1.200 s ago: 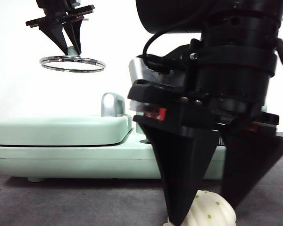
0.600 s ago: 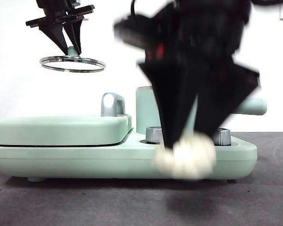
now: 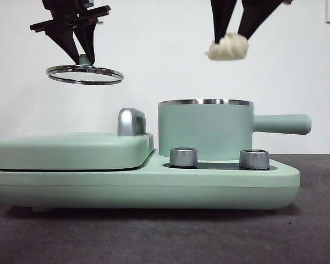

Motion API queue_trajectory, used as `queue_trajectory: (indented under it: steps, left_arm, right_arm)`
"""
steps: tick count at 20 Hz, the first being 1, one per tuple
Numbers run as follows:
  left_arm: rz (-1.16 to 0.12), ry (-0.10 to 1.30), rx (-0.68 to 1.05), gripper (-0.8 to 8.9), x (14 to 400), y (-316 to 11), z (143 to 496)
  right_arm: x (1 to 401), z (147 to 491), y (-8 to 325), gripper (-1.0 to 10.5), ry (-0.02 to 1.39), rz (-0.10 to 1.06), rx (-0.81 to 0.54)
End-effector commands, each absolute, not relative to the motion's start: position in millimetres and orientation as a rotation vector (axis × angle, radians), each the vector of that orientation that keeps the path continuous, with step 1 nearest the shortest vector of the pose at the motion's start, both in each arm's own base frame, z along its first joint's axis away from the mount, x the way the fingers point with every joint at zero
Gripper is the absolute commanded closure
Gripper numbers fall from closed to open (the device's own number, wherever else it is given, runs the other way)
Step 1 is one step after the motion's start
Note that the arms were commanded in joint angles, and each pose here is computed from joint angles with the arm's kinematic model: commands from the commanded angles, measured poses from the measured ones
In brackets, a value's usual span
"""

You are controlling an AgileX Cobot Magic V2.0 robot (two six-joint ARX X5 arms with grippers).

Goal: Put the buns in a small steamer

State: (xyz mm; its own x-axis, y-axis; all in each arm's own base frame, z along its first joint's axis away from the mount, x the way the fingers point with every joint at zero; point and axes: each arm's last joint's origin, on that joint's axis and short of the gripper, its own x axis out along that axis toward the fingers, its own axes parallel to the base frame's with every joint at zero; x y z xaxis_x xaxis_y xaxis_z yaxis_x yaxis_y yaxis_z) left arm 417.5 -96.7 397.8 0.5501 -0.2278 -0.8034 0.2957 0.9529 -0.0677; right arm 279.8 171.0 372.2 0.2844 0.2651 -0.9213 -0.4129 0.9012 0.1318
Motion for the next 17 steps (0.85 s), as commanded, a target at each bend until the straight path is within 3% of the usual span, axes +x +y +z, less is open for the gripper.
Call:
queue_trajectory:
  steps: [1, 8, 17]
  left_arm:
    - [-0.317, 0.869, 0.068, 8.07, 413, -98, 413]
    - [-0.317, 0.868, 0.068, 8.07, 413, -97, 413]
    - [-0.317, 0.87, 0.068, 8.07, 413, -98, 413]
  right_arm:
    - [303, 358, 177, 7.8, 1.222, 0.469, -0.191]
    - [344, 309, 188, 7.8, 1.286, 0.476, -0.257]
    - [360, 284, 194, 7.8, 1.307, 0.456, -0.298]
